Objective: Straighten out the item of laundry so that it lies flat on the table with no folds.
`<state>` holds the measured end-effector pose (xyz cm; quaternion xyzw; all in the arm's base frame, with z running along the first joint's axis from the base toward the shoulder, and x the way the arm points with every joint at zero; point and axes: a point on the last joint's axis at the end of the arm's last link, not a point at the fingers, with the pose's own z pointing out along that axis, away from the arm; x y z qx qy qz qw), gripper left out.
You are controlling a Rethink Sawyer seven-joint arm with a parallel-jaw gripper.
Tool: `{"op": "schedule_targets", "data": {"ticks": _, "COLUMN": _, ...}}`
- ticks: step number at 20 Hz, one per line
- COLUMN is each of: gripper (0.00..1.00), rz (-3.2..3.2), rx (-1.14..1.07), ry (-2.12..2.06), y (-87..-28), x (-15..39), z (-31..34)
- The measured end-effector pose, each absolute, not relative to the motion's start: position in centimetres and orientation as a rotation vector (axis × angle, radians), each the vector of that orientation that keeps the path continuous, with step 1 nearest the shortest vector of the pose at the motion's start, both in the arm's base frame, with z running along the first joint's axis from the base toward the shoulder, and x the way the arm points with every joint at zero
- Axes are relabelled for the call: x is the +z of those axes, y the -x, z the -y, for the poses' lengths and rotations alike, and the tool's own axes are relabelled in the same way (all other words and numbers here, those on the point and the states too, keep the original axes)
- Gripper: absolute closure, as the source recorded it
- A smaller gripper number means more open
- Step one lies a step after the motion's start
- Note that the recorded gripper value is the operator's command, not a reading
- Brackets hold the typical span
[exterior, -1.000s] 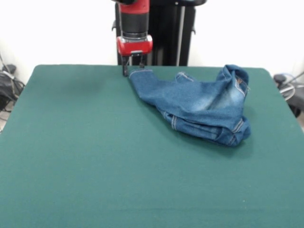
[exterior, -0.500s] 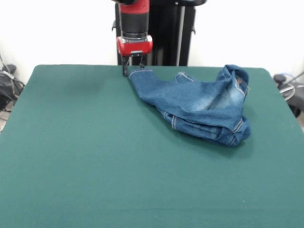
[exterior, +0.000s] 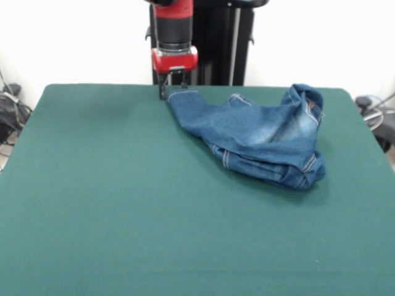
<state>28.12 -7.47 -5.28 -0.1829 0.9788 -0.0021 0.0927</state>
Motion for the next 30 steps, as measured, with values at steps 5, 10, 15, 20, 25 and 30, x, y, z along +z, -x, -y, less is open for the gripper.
{"op": "schedule_targets", "data": {"ticks": 5, "gripper": 0.0, "rz": -2.887, "rx": 0.016, "ry": 0.536, "y": -27.9, "x": -5.4, "z": 7.8}}
{"op": "schedule_targets", "data": {"ticks": 10, "gripper": 0.0, "rz": -2.845, "rx": 0.046, "ry": 0.544, "y": -27.4, "x": -5.6, "z": 8.2}}
{"op": "schedule_targets", "data": {"ticks": 15, "gripper": 0.0, "rz": -2.813, "rx": 0.053, "ry": 0.568, "y": -27.0, "x": -5.6, "z": 8.3}}
{"op": "schedule_targets", "data": {"ticks": 20, "gripper": 0.0, "rz": -2.779, "rx": 0.058, "ry": 0.59, "y": -26.7, "x": -5.8, "z": 8.5}}
{"op": "schedule_targets", "data": {"ticks": 25, "gripper": 0.0, "rz": -2.742, "rx": 0.067, "ry": 0.601, "y": -26.2, "x": -6.0, "z": 8.7}}
{"op": "schedule_targets", "data": {"ticks": 30, "gripper": 0.0, "rz": -2.701, "rx": 0.068, "ry": 0.632, "y": -25.8, "x": -6.1, "z": 8.8}}
